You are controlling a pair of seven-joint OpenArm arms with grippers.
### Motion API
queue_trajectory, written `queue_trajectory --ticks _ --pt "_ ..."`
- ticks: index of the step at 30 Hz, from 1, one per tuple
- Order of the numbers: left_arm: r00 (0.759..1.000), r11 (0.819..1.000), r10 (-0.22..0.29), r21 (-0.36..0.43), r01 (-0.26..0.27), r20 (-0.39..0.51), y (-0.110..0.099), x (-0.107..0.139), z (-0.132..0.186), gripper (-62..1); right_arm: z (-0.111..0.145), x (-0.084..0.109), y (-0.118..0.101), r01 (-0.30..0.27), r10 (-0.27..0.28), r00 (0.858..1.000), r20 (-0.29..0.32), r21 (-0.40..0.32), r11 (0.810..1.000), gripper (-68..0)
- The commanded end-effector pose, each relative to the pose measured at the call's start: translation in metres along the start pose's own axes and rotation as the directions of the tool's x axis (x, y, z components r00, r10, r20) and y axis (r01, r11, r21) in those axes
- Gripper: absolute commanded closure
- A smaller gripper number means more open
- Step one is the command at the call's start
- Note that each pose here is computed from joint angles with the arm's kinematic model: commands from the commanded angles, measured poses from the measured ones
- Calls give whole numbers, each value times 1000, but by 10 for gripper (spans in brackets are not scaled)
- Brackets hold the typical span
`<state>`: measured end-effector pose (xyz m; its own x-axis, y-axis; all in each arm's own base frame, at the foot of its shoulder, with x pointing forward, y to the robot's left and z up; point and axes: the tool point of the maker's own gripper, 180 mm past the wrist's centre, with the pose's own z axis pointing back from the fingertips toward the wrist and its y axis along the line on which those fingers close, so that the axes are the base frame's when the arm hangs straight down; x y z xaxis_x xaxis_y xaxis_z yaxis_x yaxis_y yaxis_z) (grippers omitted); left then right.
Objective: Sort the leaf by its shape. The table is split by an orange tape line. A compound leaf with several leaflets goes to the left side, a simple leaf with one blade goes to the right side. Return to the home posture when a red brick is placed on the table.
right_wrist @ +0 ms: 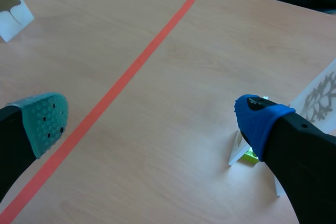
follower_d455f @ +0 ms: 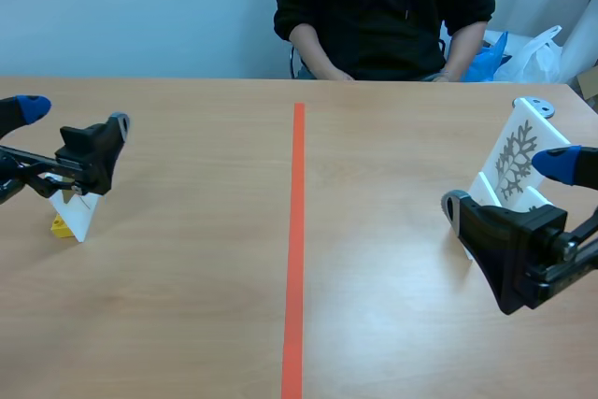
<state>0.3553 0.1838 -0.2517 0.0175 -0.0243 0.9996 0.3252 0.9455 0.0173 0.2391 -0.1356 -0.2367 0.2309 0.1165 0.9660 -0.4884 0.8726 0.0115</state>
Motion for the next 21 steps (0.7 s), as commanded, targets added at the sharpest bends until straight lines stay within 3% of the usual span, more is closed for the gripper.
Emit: queue_trajectory --ticks 1,6,10,21 --pt "1000 999 6 -44 -5 25 -15 12 4 -623 0 11 -4 -6 6 999 39 -8 1000 -679" --pt "999 973 31 -228 -22 38 -84 38 27 -623 0 11 -4 -6 6 999 39 -8 1000 -679" --pt "997 953 64 -299 -47 47 -120 55 49 -623 0 11 -4 -1 1 999 42 -8 1000 -679" --pt "993 928 112 -354 -113 -22 -158 57 91 -623 0 13 -3 14 -14 999 51 -5 1000 -679"
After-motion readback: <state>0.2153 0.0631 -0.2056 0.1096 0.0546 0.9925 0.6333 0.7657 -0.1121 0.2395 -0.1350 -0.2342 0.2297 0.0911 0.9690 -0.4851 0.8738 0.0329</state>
